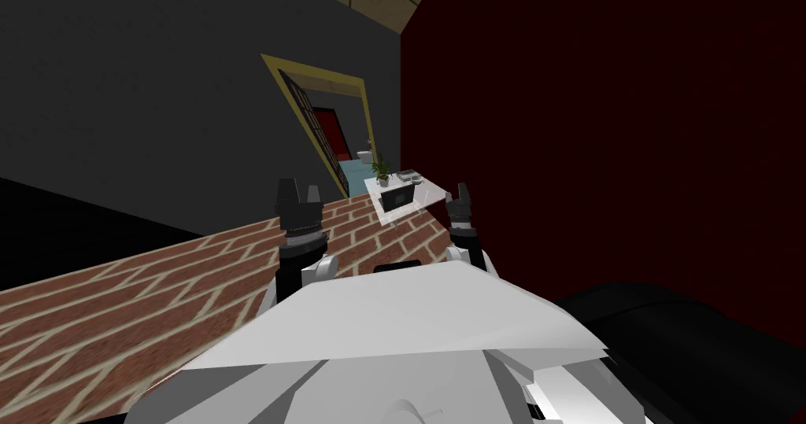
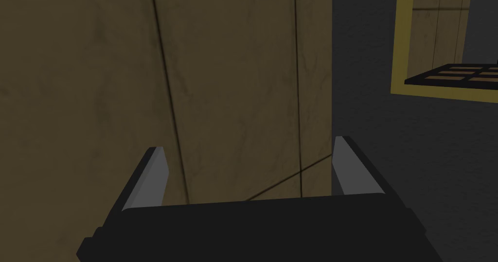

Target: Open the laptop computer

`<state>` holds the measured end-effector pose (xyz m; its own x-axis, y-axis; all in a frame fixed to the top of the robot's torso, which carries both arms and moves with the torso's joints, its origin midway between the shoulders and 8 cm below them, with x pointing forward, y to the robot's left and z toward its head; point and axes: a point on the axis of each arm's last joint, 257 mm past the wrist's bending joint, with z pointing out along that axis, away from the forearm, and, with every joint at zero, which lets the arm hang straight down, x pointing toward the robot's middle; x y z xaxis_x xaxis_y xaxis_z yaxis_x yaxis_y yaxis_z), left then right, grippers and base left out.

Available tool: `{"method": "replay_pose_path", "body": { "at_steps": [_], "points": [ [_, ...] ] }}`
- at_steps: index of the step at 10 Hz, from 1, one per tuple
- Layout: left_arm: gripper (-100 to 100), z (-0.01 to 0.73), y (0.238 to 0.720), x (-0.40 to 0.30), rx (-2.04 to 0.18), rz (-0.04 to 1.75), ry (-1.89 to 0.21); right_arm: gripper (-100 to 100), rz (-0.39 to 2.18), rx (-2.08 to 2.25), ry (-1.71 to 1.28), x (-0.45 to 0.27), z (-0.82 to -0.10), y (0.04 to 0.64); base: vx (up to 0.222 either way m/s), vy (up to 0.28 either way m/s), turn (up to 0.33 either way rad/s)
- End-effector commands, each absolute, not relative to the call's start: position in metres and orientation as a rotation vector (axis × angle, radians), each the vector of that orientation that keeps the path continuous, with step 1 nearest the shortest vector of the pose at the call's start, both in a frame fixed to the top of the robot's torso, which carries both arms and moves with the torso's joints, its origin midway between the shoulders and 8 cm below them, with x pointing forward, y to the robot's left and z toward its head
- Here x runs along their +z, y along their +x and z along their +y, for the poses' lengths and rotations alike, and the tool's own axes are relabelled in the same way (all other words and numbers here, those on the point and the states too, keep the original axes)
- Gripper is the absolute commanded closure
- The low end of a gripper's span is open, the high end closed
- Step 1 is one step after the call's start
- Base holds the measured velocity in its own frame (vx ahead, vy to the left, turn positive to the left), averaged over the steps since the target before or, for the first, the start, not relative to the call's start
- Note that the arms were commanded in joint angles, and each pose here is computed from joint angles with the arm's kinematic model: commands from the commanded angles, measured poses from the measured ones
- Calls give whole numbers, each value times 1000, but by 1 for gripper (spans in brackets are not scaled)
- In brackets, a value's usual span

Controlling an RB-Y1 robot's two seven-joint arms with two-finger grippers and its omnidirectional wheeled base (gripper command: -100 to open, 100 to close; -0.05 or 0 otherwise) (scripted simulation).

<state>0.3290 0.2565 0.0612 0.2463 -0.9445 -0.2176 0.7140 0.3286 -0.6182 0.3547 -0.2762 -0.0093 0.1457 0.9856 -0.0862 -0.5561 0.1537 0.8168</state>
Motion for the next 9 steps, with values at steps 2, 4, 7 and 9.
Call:
{"method": "replay_pose_path", "body": {
  "at_steps": [2,4,7,9],
  "points": [
    [0,257,329,61,-1181,622,-438,0,741,1264,728,-9,-276,355,0,0,0],
    [0,257,329,61,-1181,622,-438,0,741,1264,728,-9,-276,355,0,0,0],
    [0,257,329,61,-1181,621,-438,0,741,1264,727,-9,-276,355,0,0,0],
    [0,257,329,61,-1181,621,-438,0,741,1264,727,-9,-276,355,0,0,0]
  ]
}}
